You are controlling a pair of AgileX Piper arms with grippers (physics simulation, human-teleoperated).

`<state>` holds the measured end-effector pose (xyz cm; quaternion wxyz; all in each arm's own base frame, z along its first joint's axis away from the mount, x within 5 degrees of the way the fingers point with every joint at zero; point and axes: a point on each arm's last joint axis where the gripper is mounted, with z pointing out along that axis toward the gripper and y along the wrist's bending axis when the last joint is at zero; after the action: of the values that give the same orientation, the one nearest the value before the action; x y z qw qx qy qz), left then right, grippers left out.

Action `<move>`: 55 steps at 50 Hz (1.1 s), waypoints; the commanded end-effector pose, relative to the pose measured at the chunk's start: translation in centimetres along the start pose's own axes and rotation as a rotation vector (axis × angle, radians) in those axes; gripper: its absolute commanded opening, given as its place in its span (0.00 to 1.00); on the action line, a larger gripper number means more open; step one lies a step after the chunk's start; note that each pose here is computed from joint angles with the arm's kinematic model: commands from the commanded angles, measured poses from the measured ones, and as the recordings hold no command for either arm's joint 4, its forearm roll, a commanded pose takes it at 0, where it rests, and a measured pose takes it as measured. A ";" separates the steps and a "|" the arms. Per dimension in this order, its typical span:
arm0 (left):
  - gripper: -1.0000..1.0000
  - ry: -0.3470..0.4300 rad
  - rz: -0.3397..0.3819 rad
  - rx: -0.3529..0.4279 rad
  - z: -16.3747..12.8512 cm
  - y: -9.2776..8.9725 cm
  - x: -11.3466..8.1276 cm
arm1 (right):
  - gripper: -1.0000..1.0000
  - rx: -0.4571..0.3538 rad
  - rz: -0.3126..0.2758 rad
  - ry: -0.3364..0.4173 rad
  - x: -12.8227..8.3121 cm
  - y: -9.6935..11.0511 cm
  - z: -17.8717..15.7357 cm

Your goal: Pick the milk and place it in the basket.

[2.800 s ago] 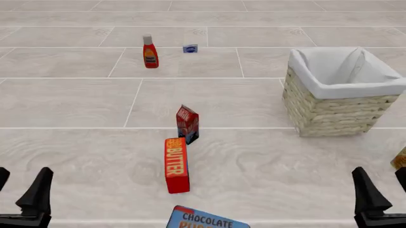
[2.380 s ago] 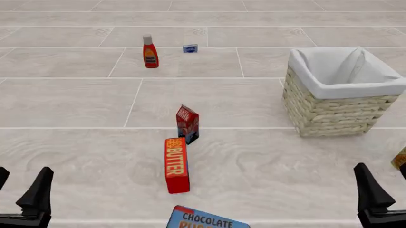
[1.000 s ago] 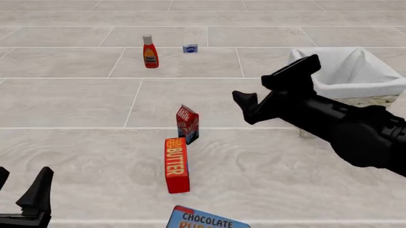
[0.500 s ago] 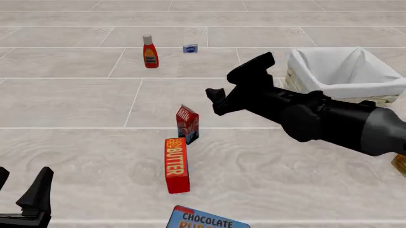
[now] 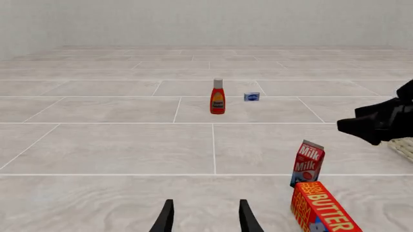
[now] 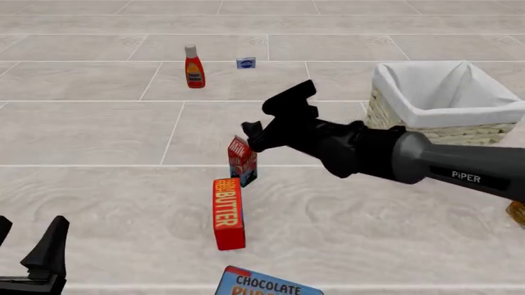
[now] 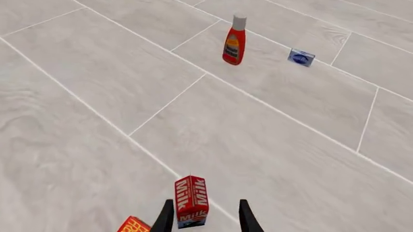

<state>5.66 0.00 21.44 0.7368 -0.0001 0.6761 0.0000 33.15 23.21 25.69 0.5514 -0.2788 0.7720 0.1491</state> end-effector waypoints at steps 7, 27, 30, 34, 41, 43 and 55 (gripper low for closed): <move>1.00 0.000 0.000 0.000 0.0 0.0 0.0 | 1.00 -0.009 0.025 0.027 1.7 0.5 3.5; 1.00 0.000 0.000 0.000 0.0 0.0 0.0 | 1.00 -0.024 0.058 0.063 4.0 1.4 6.2; 1.00 0.000 0.000 0.000 0.0 0.0 0.0 | 1.00 -0.022 0.070 0.069 4.4 1.3 6.7; 1.00 0.000 0.000 0.000 0.0 0.0 0.0 | 1.00 -0.023 0.073 0.074 4.8 1.4 7.0; 1.00 0.000 0.000 0.000 0.0 0.0 0.0 | 1.00 -0.022 0.080 0.087 5.4 1.4 7.7; 1.00 0.000 0.000 0.000 0.0 0.0 0.0 | 1.00 -0.022 0.080 0.088 5.5 1.4 7.8; 1.00 0.000 0.000 0.000 0.0 0.0 0.0 | 1.00 -0.028 0.091 0.108 6.8 1.8 8.8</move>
<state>5.66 0.00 21.44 0.7368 -0.0001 0.6761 0.0000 37.03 27.18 17.32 0.5048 -0.2601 0.8058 0.1678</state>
